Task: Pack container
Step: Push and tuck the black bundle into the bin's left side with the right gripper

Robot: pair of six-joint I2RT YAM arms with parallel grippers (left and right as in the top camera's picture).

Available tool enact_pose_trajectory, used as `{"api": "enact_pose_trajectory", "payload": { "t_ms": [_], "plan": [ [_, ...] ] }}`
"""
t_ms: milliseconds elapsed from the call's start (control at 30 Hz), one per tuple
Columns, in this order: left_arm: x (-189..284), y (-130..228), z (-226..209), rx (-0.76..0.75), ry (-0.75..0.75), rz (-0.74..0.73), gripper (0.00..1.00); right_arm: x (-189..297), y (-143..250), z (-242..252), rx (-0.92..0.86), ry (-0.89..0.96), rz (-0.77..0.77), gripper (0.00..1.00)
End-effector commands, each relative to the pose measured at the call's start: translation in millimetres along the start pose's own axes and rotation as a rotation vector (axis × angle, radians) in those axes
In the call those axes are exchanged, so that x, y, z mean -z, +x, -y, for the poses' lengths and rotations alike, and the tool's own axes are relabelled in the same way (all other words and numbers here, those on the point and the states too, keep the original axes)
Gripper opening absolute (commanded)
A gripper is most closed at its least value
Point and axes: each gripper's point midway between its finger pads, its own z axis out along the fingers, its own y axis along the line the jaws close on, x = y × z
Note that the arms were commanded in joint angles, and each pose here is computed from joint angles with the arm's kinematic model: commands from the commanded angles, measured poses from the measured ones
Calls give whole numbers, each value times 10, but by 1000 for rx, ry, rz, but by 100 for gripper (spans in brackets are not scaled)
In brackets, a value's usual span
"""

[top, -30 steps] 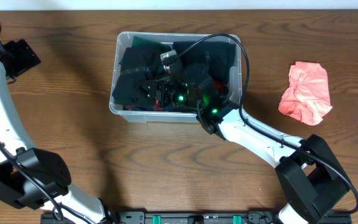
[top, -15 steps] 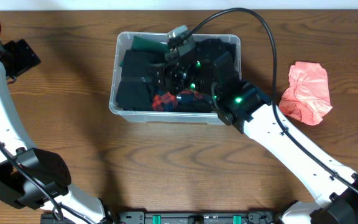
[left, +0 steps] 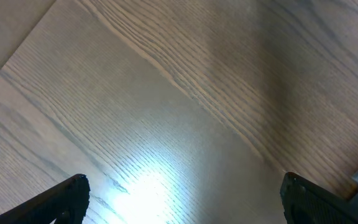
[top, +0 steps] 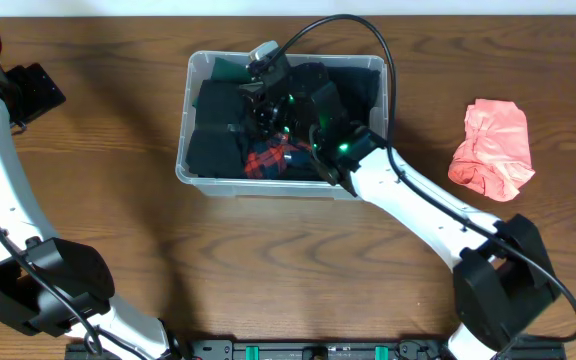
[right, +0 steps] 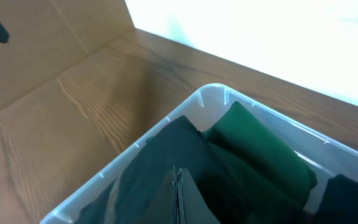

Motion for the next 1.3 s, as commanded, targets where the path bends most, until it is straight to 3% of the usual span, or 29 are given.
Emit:
{"api": "enact_pose_trajectory", "payload": {
  "t_ms": [0,133,333,500,633,800,1200,1267],
  "plan": [
    [64,-38,-24,19,-2,19,98,-91,6,41,21,6,4,1],
    [64,-38,-24,18,-2,19,98,-274,234,66,13,-6,-47,1],
    [64,-38,-24,18,-2,19,98,-543,994,135,-17,0,-238,1],
    [64,-38,-24,18,-2,19,98,-559,1628,272,-53,39,-426,1],
    [64,-38,-24,18,-2,19,98,-489,1919,362,-71,63,-529,1],
    [64,-38,-24,18,-2,19,98,-408,2066,427,-75,79,-593,1],
    [64,-38,-24,18,-2,19,98,-287,1979,445,-90,103,-676,1],
    [64,-38,-24,18,-2,19,98,-309,1800,418,-85,98,-661,16]
  ]
}}
